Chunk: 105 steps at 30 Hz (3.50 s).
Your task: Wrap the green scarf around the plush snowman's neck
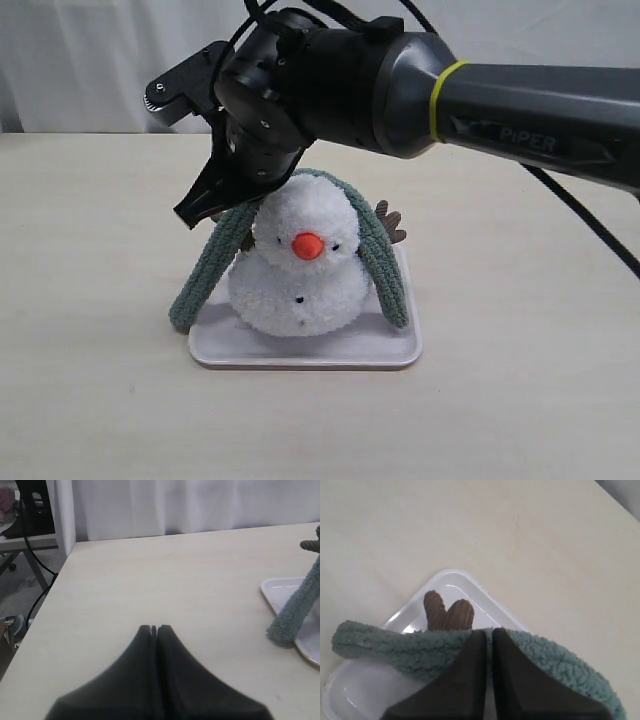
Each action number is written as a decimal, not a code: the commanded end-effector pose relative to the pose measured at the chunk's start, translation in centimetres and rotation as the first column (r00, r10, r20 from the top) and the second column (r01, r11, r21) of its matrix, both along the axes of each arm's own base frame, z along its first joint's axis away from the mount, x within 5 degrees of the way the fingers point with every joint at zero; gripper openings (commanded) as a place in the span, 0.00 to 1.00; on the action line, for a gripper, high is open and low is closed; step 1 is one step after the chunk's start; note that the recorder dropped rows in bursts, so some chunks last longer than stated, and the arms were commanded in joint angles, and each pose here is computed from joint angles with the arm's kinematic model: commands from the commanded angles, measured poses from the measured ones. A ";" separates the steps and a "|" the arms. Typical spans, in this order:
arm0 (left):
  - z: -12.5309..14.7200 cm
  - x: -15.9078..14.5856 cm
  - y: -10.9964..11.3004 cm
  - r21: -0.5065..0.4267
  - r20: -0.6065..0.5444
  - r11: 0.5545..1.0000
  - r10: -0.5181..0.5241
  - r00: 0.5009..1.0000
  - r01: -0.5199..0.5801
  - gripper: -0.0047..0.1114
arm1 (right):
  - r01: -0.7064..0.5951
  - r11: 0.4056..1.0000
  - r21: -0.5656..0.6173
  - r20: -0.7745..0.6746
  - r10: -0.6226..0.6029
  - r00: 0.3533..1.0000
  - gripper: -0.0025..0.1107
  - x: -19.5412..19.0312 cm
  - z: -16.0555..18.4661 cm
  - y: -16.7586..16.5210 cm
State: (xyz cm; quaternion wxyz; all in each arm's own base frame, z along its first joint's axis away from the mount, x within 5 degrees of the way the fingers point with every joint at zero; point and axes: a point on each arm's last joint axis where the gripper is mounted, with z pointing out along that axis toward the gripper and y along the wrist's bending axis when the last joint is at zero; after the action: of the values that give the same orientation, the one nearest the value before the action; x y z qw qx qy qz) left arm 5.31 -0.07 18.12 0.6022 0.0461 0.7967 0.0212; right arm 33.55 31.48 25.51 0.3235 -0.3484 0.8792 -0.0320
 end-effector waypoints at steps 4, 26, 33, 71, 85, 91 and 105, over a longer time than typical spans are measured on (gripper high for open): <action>0.0 0.0 0.0 -0.003 0.010 1.000 0.001 1.000 -0.001 0.04 | -0.001 1.000 0.016 0.127 -0.001 0.992 0.06 1.1 0.6 0.1; 0.0 0.0 0.0 -0.003 0.010 1.000 0.001 1.000 -0.001 0.04 | -0.004 0.995 -0.098 0.048 0.009 0.999 0.06 0.1 -0.5 0.1; 0.0 0.0 0.0 -0.003 0.010 1.000 0.001 1.000 -0.001 0.04 | -0.095 0.992 -0.087 0.000 0.095 0.995 0.06 -1.8 -0.1 1.5; 0.0 0.0 0.0 -0.003 0.010 1.000 0.001 1.000 -0.001 0.04 | -0.587 0.245 -0.772 -0.245 0.737 0.630 0.54 -7.4 -9.0 8.3; 0.0 0.0 0.0 -0.003 0.010 1.000 0.001 1.000 -0.001 0.04 | -0.540 0.228 -0.810 -0.219 0.737 0.639 0.06 -6.3 -10.7 8.3; 0.0 0.0 0.0 -0.003 0.010 1.000 0.001 1.000 -0.001 0.04 | -0.541 0.238 -0.806 -0.209 0.741 0.637 0.43 -6.3 -10.7 8.4; 0.0 0.0 0.0 -0.003 0.010 1.000 0.001 1.000 -0.001 0.04 | -0.437 0.201 -0.877 -0.172 0.717 0.675 0.37 -4.9 -13.4 8.2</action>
State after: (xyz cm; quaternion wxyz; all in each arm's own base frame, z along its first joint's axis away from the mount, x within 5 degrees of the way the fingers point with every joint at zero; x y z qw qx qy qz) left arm 5.31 -0.07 18.12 0.6022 0.0461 0.7967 0.0212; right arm 28.30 39.91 11.87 0.2014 -0.7697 0.4742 -0.3772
